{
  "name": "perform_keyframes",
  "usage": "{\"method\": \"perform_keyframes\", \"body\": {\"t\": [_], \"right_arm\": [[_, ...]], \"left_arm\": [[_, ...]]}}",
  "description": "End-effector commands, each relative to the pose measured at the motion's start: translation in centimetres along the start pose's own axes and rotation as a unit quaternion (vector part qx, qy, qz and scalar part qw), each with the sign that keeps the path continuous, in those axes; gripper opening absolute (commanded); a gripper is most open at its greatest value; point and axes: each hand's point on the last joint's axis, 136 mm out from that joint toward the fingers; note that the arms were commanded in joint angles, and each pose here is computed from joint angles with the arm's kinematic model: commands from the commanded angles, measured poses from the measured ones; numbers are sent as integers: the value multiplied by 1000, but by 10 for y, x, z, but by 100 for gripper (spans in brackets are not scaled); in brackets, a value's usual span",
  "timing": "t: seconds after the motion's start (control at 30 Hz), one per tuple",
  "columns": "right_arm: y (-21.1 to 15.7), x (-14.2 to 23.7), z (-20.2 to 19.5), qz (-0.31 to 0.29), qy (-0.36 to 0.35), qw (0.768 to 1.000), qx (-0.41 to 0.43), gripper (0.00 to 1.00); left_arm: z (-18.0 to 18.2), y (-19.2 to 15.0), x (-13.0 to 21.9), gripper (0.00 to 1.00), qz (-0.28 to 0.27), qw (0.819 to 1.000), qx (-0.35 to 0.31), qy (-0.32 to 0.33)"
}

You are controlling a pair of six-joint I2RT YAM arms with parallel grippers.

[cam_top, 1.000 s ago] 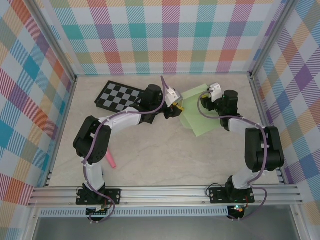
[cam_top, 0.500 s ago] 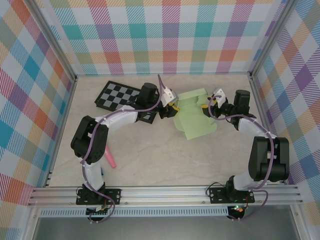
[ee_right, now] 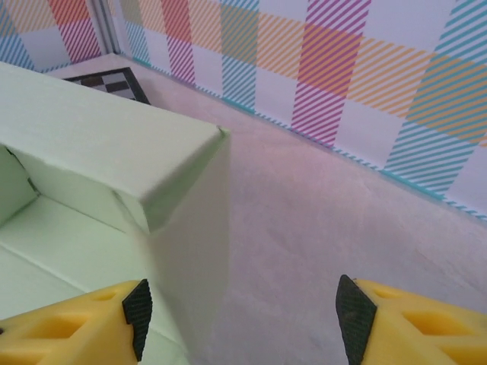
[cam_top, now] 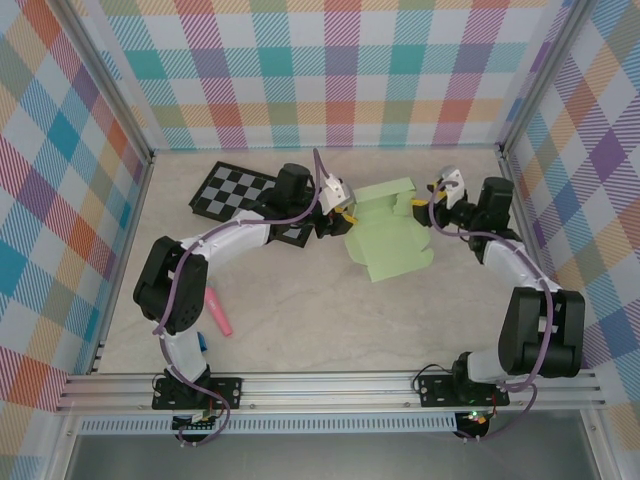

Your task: Fold the paper box

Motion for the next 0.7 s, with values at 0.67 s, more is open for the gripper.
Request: {"method": "perform_keyframes", "body": {"t": [0.67], "right_arm": [[22,-44,-3,-85,-107,991,2,37]], "left_arm": [[0,8,-9,32,-21,999,27,12]]}}
Point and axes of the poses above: each hand's point on the last joint's axis, 136 mm out from that joint toward the fingers, its own x axis back along the fingers, its own z axis along the line the jaws close on, y = z × x, and after that the axes turned 14 degrees about -x, right-handed
